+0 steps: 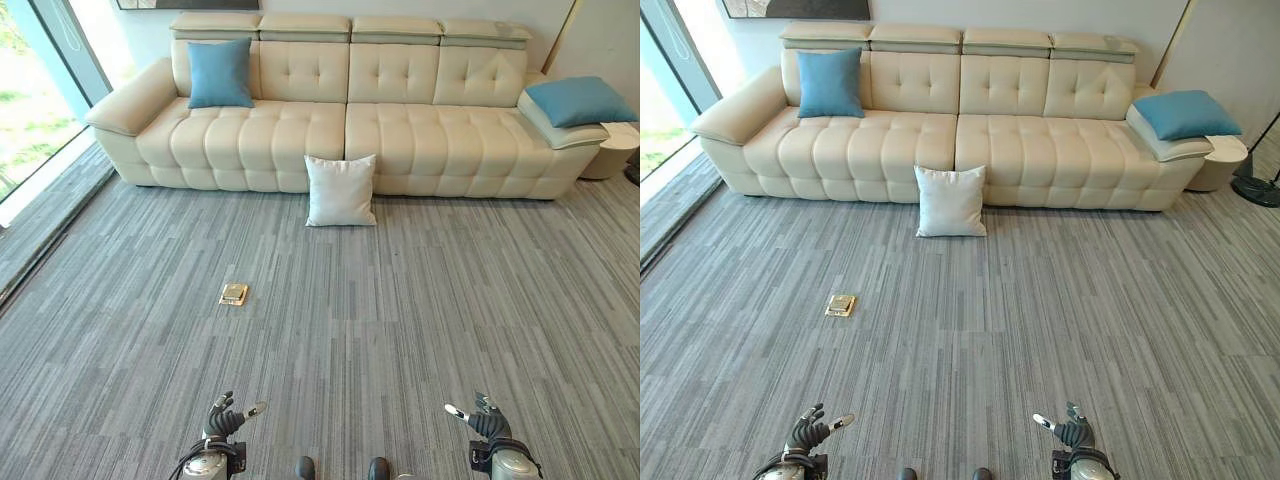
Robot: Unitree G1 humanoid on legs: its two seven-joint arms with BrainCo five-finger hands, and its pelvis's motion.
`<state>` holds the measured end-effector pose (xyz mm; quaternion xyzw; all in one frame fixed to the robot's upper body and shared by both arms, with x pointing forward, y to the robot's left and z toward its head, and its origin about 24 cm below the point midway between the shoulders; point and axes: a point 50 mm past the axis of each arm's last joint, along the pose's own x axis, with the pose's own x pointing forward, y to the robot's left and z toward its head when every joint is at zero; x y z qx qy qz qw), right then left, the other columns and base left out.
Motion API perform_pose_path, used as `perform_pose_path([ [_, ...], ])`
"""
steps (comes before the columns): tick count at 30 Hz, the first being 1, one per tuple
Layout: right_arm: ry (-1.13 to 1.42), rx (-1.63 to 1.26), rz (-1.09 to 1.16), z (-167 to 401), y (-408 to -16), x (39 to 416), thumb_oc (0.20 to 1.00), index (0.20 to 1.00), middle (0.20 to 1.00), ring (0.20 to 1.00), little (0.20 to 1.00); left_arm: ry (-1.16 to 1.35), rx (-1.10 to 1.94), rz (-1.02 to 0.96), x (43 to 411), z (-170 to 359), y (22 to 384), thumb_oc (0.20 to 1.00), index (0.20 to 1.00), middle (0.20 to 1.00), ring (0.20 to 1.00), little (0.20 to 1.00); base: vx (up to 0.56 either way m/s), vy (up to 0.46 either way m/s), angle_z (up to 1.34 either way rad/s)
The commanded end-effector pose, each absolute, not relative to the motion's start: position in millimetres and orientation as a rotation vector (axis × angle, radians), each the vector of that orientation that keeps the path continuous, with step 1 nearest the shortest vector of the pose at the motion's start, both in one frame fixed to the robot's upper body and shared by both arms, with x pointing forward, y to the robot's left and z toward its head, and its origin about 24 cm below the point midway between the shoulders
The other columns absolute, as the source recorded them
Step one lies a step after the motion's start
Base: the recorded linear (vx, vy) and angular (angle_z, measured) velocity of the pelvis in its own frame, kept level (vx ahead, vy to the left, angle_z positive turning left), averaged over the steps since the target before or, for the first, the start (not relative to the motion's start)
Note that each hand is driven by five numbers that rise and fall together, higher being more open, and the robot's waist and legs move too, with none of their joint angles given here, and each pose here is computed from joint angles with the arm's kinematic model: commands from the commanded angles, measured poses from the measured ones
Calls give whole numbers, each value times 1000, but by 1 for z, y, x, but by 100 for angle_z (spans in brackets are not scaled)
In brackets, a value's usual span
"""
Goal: Pick up all the scattered cushions and arrange them neatly on the sofa.
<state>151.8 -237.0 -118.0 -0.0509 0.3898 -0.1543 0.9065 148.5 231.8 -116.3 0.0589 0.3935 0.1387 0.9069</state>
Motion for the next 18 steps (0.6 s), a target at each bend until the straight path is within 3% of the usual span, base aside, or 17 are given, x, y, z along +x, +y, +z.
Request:
perform_pose_path([
  [1, 679, -131, -279, -98, -237, 185, 1000, 1000, 1000, 1000, 1000, 678, 152, 278, 183, -95, 235, 1000, 1000, 1000, 1000, 1000, 55, 181, -25],
  [10, 765, -160, -283, -110, -241, 174, 1000, 1000, 1000, 1000, 1000, 635, 124, 266, 194, -89, 230, 1000, 1000, 1000, 1000, 1000, 190, 24, -5],
  [18, 795, -190, -266, -113, -244, 166, 1000, 1000, 1000, 1000, 1000, 671, 115, 266, 184, -96, 229, 1000, 1000, 1000, 1000, 1000, 456, -170, 14],
])
